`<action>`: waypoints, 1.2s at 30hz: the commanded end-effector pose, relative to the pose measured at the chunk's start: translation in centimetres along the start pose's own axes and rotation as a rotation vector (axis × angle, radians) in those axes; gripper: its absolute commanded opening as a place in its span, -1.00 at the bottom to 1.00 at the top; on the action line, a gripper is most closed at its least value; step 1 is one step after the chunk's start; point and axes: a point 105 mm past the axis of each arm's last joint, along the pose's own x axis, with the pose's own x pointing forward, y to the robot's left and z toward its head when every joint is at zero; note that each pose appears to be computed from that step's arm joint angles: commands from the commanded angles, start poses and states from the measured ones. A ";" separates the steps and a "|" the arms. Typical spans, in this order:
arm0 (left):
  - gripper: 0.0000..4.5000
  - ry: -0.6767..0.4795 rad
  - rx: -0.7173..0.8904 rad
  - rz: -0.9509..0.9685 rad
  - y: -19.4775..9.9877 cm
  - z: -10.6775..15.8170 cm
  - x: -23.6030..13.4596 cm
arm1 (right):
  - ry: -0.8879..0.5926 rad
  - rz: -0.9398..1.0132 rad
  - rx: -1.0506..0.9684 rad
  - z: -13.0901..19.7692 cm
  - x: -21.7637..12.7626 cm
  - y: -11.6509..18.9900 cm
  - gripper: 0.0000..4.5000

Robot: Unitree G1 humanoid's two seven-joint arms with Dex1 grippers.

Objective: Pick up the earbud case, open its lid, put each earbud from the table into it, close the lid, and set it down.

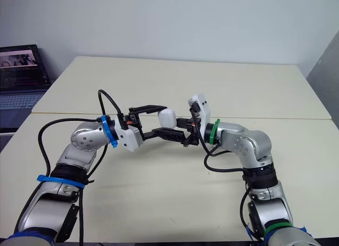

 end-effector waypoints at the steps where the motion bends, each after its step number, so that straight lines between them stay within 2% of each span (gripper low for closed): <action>1: 0.23 -0.036 0.038 0.040 1.2 0.6 0.3 | -0.036 0.000 -0.038 1.3 0.2 0.3 1.00; 4: 0.23 -0.042 0.036 0.047 1.3 0.6 0.4 | -0.041 -0.008 -0.034 1.3 0.3 0.0 1.00; 7: 0.23 -0.056 0.045 0.054 1.5 0.9 0.5 | -0.049 -0.022 -0.025 1.3 0.3 -0.3 0.75; 9: 0.23 -0.061 0.051 0.052 1.5 0.9 0.6 | -0.050 -0.025 -0.025 1.4 0.3 -0.4 0.48; 15: 0.23 -0.077 0.054 0.048 1.6 1.1 1.0 | -0.056 -0.029 -0.020 1.7 0.3 -0.6 -0.54; 16: 0.23 -0.079 0.054 0.047 1.5 1.2 1.0 | -0.057 -0.029 -0.020 1.7 0.3 -0.6 -0.64; 27: 0.23 -0.098 0.056 0.055 1.7 1.6 1.2 | -0.060 -0.021 -0.036 1.9 0.3 -0.5 -0.63; 29: 0.55 -0.101 0.039 0.052 1.7 1.7 1.1 | -0.063 -0.029 -0.037 1.9 0.3 -0.7 -0.63; 32: 0.93 -0.108 0.013 0.042 1.9 2.0 1.0 | -0.068 -0.055 -0.044 2.0 0.2 -1.2 -0.63; 33: 1.00 -0.109 0.002 0.036 2.1 2.1 0.9 | -0.068 -0.066 -0.053 2.0 0.1 -1.4 -0.63; 36: 1.00 -0.112 -0.018 0.010 2.8 2.5 0.8 | -0.073 -0.099 -0.073 2.3 0.0 -2.1 -0.63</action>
